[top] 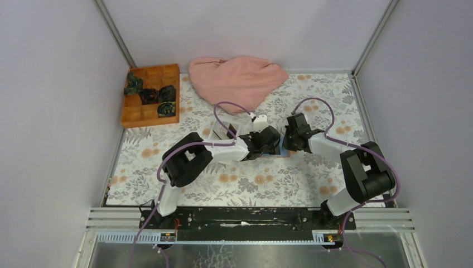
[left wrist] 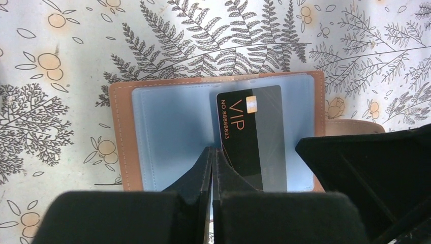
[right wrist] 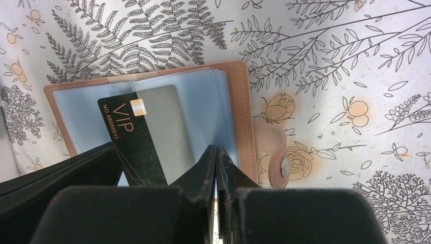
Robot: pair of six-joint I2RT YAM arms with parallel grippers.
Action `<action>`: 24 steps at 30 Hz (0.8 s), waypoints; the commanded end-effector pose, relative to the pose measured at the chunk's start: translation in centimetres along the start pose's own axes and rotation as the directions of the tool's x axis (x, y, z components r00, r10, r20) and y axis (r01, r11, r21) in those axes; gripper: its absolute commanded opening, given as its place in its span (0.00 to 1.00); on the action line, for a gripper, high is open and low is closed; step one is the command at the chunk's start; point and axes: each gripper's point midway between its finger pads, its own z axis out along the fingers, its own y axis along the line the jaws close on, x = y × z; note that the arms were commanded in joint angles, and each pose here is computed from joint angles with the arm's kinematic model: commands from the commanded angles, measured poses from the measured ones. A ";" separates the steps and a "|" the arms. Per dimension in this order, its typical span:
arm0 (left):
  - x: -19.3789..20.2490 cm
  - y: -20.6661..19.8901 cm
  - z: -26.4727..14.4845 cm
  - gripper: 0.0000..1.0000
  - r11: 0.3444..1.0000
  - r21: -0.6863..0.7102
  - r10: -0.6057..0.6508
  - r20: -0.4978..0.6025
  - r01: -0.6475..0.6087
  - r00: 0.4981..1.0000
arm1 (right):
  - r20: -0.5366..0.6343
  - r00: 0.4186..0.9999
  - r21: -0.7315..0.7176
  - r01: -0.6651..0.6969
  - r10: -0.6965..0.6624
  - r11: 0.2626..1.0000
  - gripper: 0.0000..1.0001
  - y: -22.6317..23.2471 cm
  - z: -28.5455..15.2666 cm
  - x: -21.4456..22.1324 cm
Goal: Put the credit cards into the card holder
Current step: Insert the credit card into the card holder.
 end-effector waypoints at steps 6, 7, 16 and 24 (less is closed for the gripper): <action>-0.1 -2.0 0.6 0.00 0.999 0.044 0.016 -0.004 -0.016 1.000 | -0.042 0.999 0.048 0.018 -0.016 0.999 0.04 -1.1 0.8 1.6; 0.0 -2.0 0.7 0.00 0.999 0.044 0.017 -0.006 -0.017 1.000 | -0.040 0.999 0.051 0.018 -0.016 0.999 0.04 -1.2 0.7 1.5; 0.6 -2.4 1.1 0.00 0.998 0.051 0.021 -0.021 -0.020 1.000 | 0.026 0.999 0.105 0.028 -0.031 0.994 0.07 -2.1 -0.7 -0.1; 1.1 -2.3 1.3 0.00 0.999 0.046 0.021 -0.029 -0.020 0.999 | 0.078 0.996 0.156 0.039 -0.052 0.987 0.08 -2.9 -1.9 -1.5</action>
